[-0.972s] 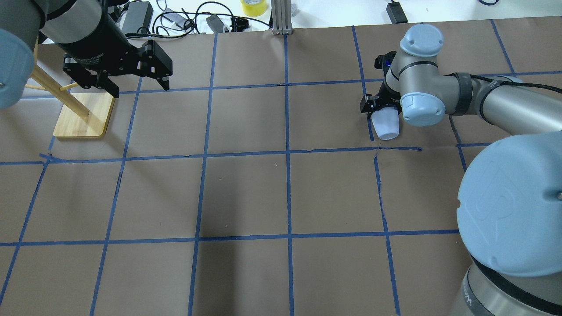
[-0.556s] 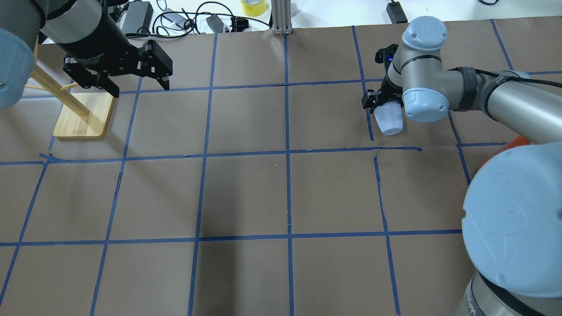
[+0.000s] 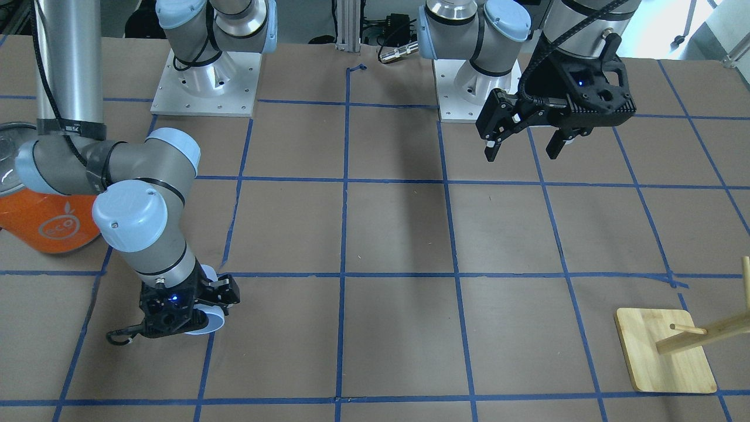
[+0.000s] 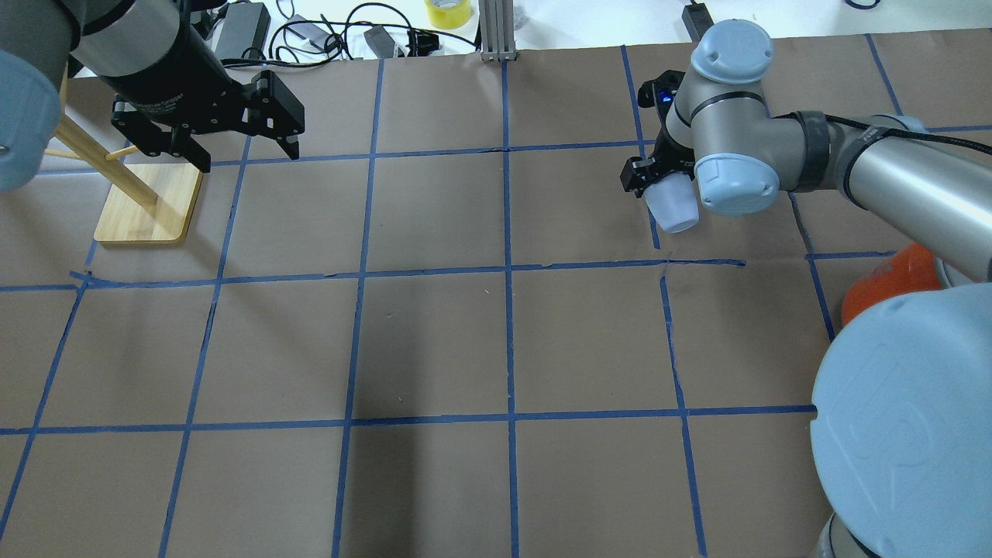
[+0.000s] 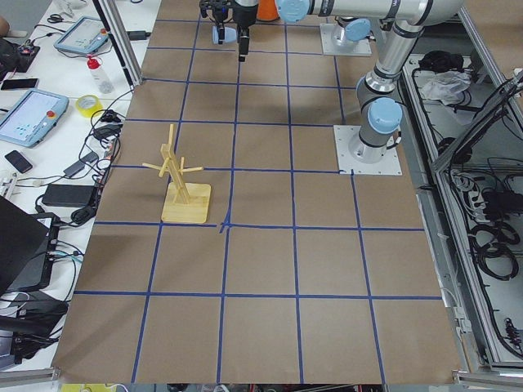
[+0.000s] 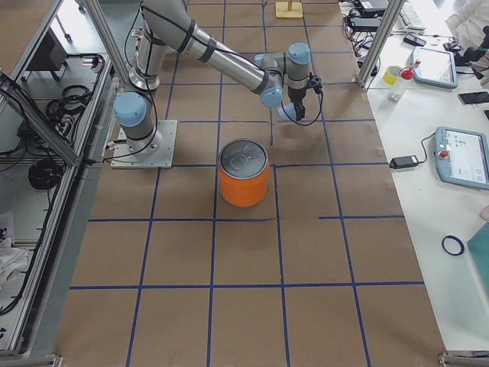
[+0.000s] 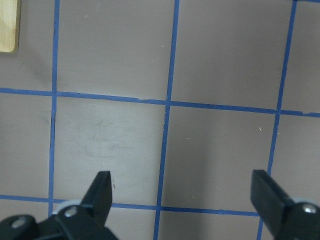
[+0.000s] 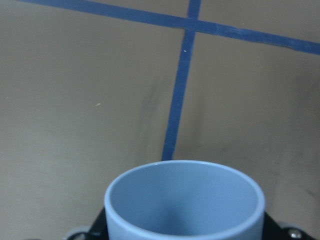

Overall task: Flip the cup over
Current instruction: 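Carry the white cup with the right gripper toward the left gripper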

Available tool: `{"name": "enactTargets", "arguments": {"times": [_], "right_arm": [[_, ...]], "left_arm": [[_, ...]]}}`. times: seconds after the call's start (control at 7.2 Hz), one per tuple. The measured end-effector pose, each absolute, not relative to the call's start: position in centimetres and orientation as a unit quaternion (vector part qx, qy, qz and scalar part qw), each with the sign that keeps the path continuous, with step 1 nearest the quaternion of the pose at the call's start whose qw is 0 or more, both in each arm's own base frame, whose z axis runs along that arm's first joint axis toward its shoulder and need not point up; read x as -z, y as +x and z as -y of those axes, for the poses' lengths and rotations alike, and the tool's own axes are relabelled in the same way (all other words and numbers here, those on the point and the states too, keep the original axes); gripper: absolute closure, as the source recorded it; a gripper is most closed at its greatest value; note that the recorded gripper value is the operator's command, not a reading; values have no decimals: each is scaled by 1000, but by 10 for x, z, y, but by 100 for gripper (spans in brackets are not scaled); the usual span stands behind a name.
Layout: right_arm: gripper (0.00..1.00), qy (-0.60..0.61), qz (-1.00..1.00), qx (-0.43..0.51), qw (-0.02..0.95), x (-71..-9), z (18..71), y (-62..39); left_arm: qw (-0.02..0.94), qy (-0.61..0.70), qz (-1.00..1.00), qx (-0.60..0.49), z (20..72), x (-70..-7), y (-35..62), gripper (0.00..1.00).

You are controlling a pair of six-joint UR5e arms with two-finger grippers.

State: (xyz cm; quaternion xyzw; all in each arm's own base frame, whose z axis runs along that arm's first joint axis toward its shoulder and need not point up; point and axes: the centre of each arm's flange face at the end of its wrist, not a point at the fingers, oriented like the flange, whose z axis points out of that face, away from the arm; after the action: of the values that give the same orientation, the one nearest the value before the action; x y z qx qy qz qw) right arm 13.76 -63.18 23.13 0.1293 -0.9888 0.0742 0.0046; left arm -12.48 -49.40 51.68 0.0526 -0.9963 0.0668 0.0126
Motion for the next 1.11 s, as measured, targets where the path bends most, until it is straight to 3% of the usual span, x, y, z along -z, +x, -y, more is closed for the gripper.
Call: {"name": "enactTargets", "arguments": {"times": [1.11], "right_arm": [[90,444,892,-84,10,-243,559,327]], "left_arm": [[13,53,996,-67,494,-517,-125,0]]}}
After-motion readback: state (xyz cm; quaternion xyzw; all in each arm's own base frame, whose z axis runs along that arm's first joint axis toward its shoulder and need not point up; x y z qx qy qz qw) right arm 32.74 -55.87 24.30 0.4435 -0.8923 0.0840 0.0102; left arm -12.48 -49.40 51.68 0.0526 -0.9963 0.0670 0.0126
